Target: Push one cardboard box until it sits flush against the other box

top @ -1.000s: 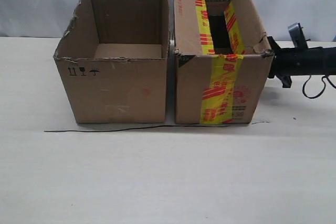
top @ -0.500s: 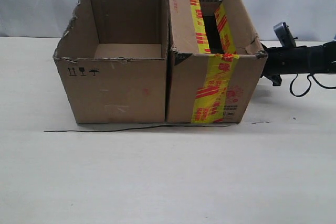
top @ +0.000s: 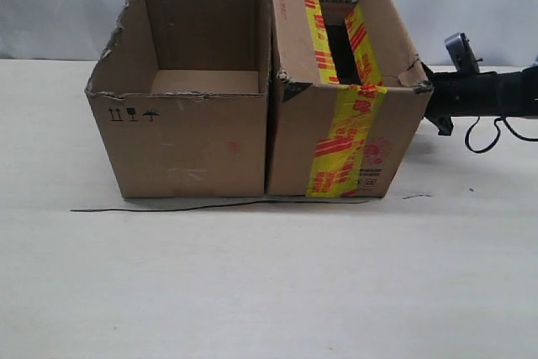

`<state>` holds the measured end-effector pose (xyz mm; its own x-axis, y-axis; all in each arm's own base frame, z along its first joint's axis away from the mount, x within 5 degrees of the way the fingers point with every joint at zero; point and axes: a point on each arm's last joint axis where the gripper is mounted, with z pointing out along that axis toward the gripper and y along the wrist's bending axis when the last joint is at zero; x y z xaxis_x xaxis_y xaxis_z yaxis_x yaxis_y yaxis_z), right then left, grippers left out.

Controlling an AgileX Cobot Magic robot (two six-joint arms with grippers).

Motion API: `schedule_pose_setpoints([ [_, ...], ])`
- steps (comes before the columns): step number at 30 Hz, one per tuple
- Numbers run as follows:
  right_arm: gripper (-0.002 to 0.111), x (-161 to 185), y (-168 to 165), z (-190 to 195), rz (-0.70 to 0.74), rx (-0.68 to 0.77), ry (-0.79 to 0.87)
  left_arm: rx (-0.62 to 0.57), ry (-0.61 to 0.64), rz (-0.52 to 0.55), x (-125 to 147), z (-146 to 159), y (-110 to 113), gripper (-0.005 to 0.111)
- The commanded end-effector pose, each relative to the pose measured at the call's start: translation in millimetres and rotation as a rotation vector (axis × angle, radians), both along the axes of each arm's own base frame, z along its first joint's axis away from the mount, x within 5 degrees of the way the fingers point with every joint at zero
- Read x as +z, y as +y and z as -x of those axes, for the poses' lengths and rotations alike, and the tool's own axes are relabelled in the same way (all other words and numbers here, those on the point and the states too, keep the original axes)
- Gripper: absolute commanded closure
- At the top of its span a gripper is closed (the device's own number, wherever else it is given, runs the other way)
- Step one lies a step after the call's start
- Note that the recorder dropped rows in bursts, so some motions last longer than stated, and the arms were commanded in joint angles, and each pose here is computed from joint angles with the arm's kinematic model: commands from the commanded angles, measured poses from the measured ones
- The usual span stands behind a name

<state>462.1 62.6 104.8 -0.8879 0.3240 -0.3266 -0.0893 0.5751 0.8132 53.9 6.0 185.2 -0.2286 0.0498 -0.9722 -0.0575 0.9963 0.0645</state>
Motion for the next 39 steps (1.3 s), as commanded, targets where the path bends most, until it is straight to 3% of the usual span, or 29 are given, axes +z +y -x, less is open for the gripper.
schedule_pose_setpoints([
  [1, 0.108, 8, -14, -1, -0.062, -0.037, -0.017, -0.003, -0.016, -0.001, 1, 0, 0, 0.107],
  [9, 0.108, 13, -40, 0, -0.106, -0.052, -0.022, -0.003, -0.016, -0.001, 1, 0, 0, 0.107],
  [14, 0.108, 35, -62, 5, -0.071, -0.046, -0.048, -0.003, -0.016, -0.001, 1, 0, 0, 0.107],
  [19, 0.108, 82, -83, 19, 0.147, -0.036, -0.064, -0.003, -0.016, -0.001, 1, 0, 0, 0.107],
  [22, 0.108, 122, -90, 35, 0.367, -0.036, -0.085, -0.003, -0.016, -0.001, 1, 0, 0, 0.107],
  [27, 0.108, 193, -92, 75, 0.558, -0.100, -0.182, -0.003, -0.016, -0.001, 1, 0, 0, 0.107],
  [33, 0.108, 249, -83, 145, 0.617, -0.191, -0.330, -0.003, -0.016, -0.001, 1, 0, 0, 0.107],
  [39, 0.108, 254, -74, 226, 0.662, -0.292, -0.435, -0.003, -0.016, -0.001, 1, 0, 0, 0.107],
])
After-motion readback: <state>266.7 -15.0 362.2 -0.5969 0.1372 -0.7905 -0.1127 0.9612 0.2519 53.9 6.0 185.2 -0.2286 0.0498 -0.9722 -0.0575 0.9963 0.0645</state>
